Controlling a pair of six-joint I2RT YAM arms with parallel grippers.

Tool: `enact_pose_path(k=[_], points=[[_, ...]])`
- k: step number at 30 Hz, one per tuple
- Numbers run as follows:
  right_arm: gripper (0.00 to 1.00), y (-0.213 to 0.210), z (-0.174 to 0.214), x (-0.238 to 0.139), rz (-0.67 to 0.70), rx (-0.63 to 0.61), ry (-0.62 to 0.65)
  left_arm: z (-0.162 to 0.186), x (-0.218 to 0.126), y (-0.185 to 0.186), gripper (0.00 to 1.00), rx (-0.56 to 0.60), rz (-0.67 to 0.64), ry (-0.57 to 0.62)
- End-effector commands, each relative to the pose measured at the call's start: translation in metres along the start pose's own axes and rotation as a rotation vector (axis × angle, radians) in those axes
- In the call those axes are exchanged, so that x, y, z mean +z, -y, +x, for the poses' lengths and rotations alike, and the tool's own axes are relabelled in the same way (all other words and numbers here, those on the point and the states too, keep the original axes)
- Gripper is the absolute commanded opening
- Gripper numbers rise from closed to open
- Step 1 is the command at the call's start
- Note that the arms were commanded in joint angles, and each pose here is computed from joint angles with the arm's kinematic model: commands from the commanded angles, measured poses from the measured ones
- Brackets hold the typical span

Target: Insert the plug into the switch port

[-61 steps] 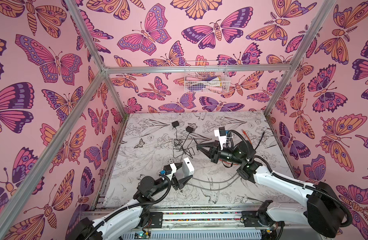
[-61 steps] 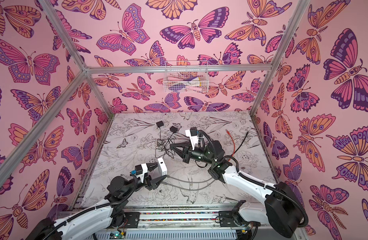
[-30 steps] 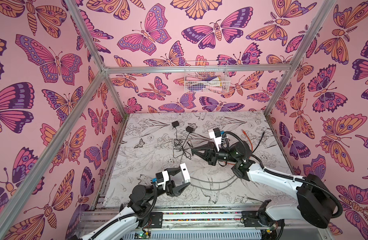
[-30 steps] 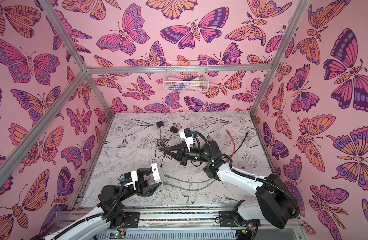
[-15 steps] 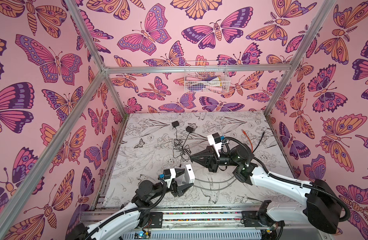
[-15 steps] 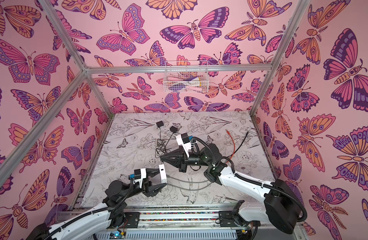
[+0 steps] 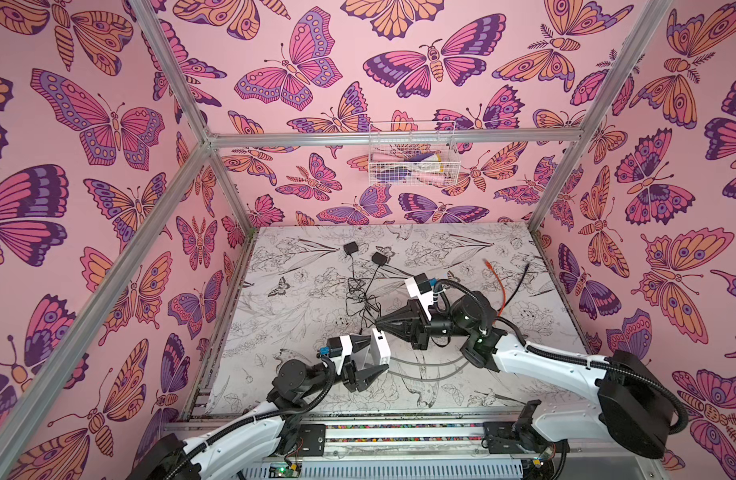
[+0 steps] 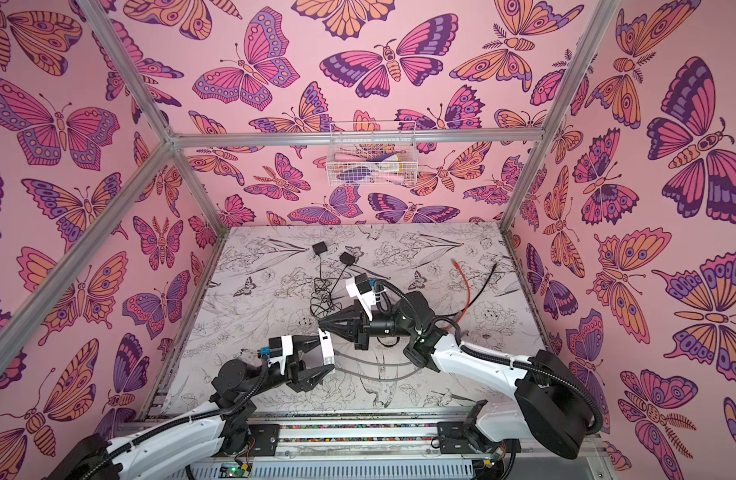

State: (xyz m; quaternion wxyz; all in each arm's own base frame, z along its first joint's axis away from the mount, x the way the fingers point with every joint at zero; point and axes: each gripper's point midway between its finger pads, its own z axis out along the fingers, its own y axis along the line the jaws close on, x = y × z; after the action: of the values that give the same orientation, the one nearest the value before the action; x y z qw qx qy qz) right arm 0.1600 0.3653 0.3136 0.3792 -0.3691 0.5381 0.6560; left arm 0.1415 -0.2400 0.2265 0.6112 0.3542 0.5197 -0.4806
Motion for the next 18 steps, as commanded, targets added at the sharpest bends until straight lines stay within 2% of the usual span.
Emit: enact_pose_path(k=[1,18], points=[[0.0,-0.0051,-0.0018,0.0014,-0.016,-0.036,0.02,-0.0148,-0.0016,0.0037,0.0,0.022,0.009,0.062],[0.0,-0.0033,0.0056,0.0035,-0.012,-0.016,0.025,-0.0197,-0.0048,-0.0018,0.0,0.031,-0.032,0.091]])
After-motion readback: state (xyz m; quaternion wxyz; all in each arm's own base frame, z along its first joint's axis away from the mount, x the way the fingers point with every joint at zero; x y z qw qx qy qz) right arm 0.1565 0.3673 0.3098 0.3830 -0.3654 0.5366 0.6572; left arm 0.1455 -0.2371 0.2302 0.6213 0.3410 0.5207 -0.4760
